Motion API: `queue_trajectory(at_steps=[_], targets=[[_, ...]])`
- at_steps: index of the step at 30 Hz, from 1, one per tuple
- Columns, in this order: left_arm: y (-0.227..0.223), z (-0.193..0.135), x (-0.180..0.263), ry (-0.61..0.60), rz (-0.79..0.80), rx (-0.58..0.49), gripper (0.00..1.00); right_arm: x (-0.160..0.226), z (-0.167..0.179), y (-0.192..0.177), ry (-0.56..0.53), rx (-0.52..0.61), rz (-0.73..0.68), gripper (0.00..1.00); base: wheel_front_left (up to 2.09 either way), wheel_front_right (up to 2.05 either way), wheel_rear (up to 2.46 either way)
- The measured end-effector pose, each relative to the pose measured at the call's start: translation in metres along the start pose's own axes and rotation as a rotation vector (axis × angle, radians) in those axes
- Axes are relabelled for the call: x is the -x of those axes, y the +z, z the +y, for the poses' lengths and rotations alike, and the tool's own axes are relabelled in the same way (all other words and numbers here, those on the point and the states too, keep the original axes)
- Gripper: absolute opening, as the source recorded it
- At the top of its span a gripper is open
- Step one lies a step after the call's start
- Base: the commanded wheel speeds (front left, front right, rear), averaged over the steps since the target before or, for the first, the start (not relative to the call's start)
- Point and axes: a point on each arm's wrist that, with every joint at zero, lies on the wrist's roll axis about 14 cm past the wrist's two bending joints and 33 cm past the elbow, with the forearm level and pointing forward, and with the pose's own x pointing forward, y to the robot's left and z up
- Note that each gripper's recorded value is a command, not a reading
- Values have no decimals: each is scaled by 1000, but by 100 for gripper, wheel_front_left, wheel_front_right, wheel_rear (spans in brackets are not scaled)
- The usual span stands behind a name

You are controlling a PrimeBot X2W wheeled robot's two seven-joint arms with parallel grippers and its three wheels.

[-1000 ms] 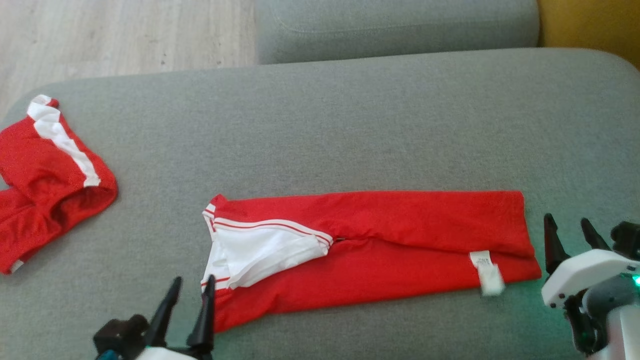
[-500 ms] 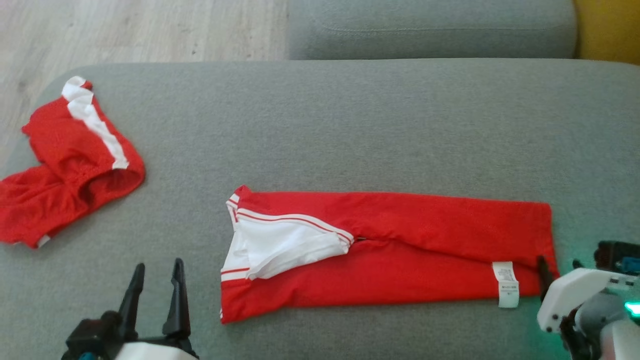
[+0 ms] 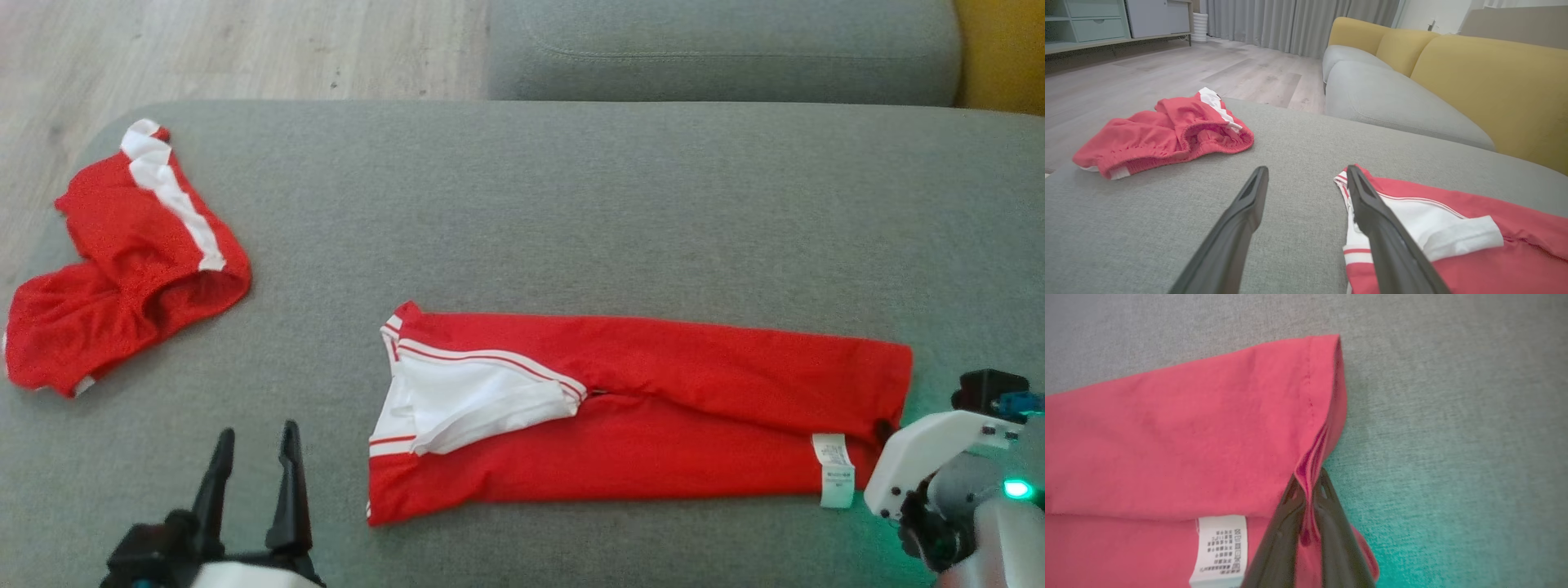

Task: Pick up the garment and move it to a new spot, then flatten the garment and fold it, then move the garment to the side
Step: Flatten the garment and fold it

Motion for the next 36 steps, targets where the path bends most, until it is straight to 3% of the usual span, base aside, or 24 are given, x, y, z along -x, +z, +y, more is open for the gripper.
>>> queue_trajectory(at_steps=[5,12,16,22,30,31,36], targets=[[-8,-15,1,-47,27,2,100,12,-19,17,-31,-19,-64,0,0,0,0],[-10,-33,-4,-104,34,-10,100,51,-86,61,-175,-56,-202,0,0,0,0],[-16,-41,-7,-129,55,-10,100,60,-88,65,-163,-119,-218,0,0,0,0],[-21,-53,-8,-163,65,6,100,69,-37,75,-23,-119,-273,0,0,0,0],[-16,-48,-2,-146,42,7,100,85,78,86,308,-14,-301,0,0,0,0],[-16,-48,-2,-146,42,7,100,85,78,86,308,-14,-301,0,0,0,0],[-13,-38,3,-113,29,13,100,91,157,65,562,27,-236,0,0,0,0]])
